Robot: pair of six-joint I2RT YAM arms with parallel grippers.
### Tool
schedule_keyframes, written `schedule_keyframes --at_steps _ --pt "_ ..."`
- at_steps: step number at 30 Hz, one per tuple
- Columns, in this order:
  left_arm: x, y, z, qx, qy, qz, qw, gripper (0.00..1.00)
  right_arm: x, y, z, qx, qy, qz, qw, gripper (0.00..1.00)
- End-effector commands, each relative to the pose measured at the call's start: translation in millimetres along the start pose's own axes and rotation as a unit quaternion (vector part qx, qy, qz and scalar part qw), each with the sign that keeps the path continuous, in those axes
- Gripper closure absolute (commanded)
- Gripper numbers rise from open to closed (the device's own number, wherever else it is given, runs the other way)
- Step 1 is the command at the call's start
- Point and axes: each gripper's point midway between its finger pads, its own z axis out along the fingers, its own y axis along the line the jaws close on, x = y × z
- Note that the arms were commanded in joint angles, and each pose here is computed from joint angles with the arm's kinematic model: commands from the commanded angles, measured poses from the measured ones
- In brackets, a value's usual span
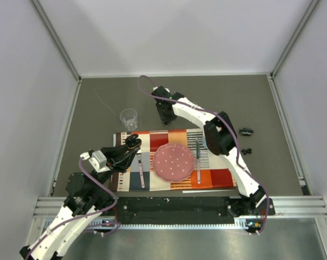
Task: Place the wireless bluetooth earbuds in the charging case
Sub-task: Pick up the earbud from the center of the board.
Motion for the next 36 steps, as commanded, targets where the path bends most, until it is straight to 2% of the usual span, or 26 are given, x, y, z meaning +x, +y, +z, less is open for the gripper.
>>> schedule_keyframes --at_steps 1,10,17,27,36 --pt "-51 -6 -19 0.003 -0.098 0.013 0.995 1.0 26 1 5 0.005 0.048 -0.013 0.999 0.67" --pt "-51 -5 -19 0.002 -0.098 0.013 0.995 1.0 24 4 8 -0.006 0.049 -0.041 0.998 0.68" --pt "-51 -5 -19 0.002 -0.1 0.013 0.995 1.0 22 5 10 -0.007 0.046 -0.061 0.997 0.65" --pt "-52 -5 -19 0.002 -0.098 0.013 0.995 1.0 15 9 12 -0.019 0.04 -0.06 0.997 0.64" --pt "-53 -5 -19 0.0 -0.099 0.014 0.995 1.0 17 6 15 -0.012 0.041 -0.061 0.997 0.67"
